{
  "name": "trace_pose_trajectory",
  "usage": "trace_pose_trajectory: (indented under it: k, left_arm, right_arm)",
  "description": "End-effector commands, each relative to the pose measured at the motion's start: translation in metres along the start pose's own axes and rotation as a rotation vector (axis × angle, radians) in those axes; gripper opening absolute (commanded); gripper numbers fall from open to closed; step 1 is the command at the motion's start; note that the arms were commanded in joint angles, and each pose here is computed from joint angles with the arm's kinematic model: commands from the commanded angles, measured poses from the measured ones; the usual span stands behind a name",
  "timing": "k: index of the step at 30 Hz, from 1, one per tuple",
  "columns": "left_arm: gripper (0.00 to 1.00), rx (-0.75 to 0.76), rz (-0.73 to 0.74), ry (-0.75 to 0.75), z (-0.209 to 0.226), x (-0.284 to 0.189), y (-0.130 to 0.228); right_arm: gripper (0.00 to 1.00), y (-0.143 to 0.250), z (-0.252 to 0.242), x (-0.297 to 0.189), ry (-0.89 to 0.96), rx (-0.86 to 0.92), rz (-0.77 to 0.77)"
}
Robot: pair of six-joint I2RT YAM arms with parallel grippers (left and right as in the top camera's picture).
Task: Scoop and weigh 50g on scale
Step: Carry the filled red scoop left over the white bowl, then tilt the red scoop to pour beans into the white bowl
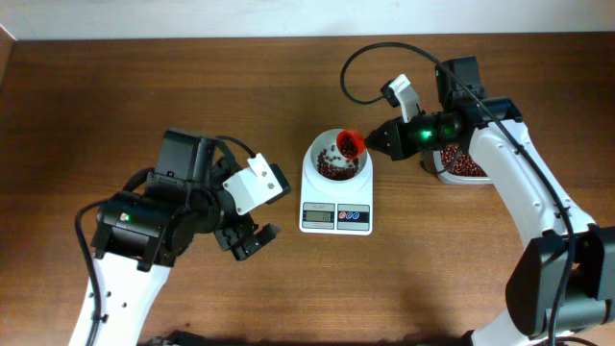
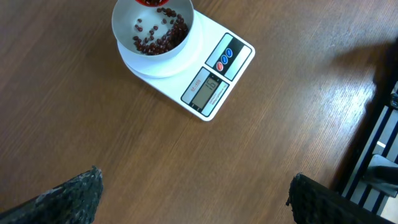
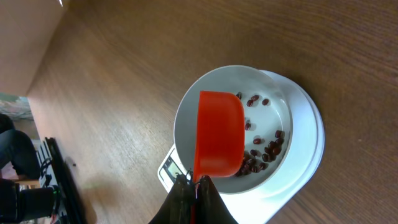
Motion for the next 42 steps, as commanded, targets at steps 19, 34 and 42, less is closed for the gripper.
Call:
trace_pose_trajectory:
  k: [19, 34, 42]
  left_arm:
    - [0.99, -0.002, -0.020, -0.012, 0.000, -0.006, -0.003]
    - [0.99, -0.001, -0.021, -0.012, 0.000, -0.006, -0.003]
    - [0.99, -0.001, -0.020, -0.012, 0.000, -0.006, -0.003]
  right_arm:
    - [0.04, -0.008, 0.002, -0.002, 0.051, -0.106, -0.025]
    - [0.04, -0.012, 0.002, -0.001, 0.023, -0.125, -0.059]
    - [0.04, -0.013, 0.011, 0.004, -0.019, -0.183, -0.058]
Point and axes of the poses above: each gripper's point midway between its finger pads, its own x axis out along the fingers, its own z axis along the line the jaws close on, y = z × x, the point moved 10 cm from there along -x, back along the fingers, and after that the axes turned 15 degrees about -x, right-handed, at the moved point
